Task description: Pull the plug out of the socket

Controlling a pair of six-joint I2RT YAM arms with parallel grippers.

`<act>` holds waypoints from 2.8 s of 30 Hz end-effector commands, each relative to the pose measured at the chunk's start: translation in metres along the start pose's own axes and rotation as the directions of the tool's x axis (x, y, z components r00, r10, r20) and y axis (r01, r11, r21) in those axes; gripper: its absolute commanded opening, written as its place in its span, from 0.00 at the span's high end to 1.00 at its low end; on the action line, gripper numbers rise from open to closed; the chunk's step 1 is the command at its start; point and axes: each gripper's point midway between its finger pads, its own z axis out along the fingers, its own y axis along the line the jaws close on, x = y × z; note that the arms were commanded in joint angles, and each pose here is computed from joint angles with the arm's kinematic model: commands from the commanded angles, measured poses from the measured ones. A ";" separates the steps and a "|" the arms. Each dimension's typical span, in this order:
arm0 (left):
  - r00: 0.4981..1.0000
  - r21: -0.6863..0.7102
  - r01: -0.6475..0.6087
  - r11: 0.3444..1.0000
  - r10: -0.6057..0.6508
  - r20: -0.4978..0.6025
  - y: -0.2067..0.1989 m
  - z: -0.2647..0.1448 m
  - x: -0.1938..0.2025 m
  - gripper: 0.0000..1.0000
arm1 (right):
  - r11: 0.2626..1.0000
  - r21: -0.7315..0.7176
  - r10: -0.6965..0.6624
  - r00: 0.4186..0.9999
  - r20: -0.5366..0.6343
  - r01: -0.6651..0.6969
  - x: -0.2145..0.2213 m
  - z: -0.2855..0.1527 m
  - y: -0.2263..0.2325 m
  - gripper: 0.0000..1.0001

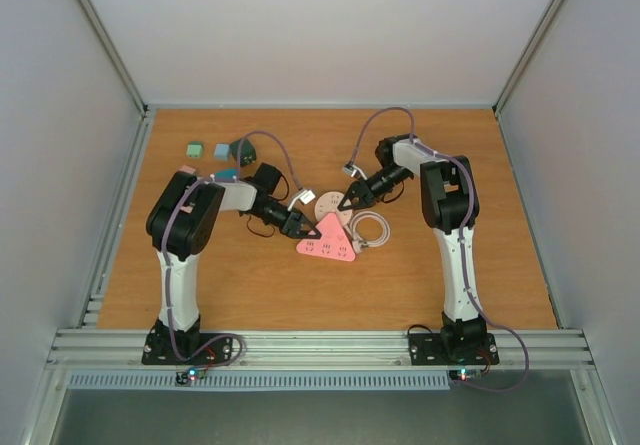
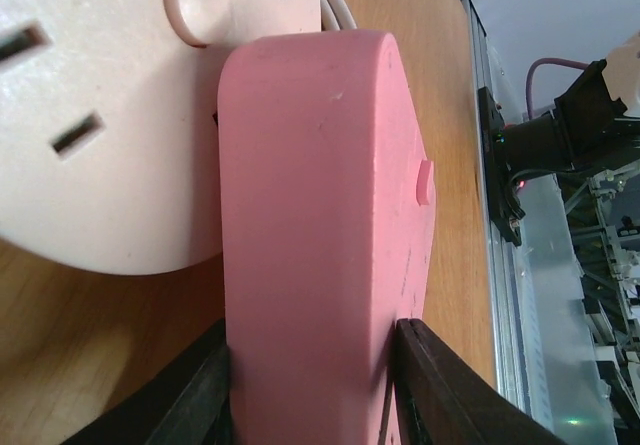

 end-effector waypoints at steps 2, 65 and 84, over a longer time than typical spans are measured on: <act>0.997 -0.017 -0.080 0.997 0.080 -0.005 -0.009 0.007 0.004 0.73 | 0.997 0.071 -0.040 0.999 -0.027 0.042 -0.001 0.001 -0.003 0.77; 0.981 -0.327 0.051 0.944 0.014 0.193 0.006 -0.142 0.037 0.85 | 0.985 0.171 0.012 0.999 0.050 -0.021 0.008 -0.062 -0.031 0.78; 0.962 -0.497 0.197 0.845 -0.069 0.264 0.050 -0.223 0.076 0.55 | 0.957 0.209 0.148 0.959 0.242 -0.200 0.042 -0.143 -0.067 0.78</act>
